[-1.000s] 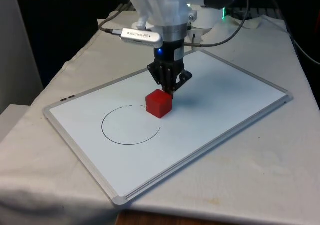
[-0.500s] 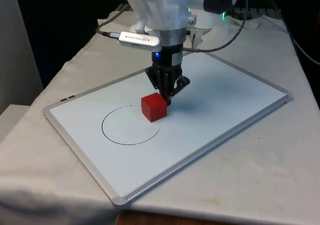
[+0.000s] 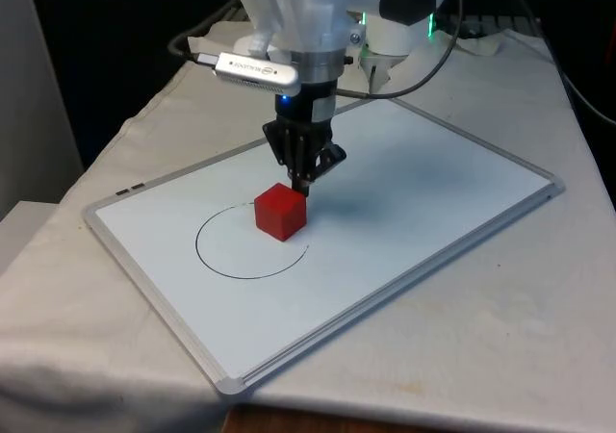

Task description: Push the cube into the marked area.

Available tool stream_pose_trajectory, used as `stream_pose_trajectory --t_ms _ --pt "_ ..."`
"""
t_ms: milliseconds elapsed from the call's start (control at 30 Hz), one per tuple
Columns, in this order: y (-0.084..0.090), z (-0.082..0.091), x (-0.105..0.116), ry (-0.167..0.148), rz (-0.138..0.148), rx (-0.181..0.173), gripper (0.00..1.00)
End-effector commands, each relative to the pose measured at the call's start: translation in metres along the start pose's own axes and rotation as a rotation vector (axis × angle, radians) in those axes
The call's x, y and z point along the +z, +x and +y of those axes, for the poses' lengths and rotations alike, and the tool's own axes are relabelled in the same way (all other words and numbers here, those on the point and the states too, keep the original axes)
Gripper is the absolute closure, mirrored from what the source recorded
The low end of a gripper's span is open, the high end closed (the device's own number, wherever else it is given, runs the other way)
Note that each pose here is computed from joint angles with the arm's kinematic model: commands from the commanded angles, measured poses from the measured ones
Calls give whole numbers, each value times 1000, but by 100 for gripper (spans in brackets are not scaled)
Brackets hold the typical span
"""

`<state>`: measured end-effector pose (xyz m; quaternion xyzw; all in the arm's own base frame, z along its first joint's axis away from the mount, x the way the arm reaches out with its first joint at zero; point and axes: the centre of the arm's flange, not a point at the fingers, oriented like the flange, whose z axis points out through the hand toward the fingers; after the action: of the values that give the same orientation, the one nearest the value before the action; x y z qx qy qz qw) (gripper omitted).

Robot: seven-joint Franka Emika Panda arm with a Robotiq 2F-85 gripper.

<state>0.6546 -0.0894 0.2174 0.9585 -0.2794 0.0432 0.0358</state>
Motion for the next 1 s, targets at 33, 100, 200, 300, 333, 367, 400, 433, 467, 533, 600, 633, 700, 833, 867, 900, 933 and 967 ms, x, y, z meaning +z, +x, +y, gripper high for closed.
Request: stream_pose_trajectory --t_ms 33,100,200,300,333,367,400,433,467,533,600,633,700,833,867,900,933,967 --pt "5 0 1 -20 4 10 100" --pt "10 -3 1 -30 11 14 100" --pt "16 -7 2 -28 14 18 100" --pt "20 -9 1 -30 18 22 100" --pt "22 -10 2 -31 19 23 100" --pt "25 -12 2 -32 24 27 100" --pt "27 -12 2 -34 25 29 100" --pt "29 -13 2 -35 27 32 100" --pt "30 -13 3 -38 28 34 100" --pt "31 -13 2 -36 33 32 100" --pt "36 -14 -1 -45 34 41 100" --pt "37 -14 -4 -45 36 41 100" --pt "38 -14 -10 -44 37 43 100" --pt "40 -17 -13 -35 38 39 100" --pt "37 -21 -22 -30 38 43 100" --pt "36 -24 -29 -24 39 43 100" --pt "36 -26 -31 -22 40 42 100" --pt "36 -27 -34 -19 40 42 100"
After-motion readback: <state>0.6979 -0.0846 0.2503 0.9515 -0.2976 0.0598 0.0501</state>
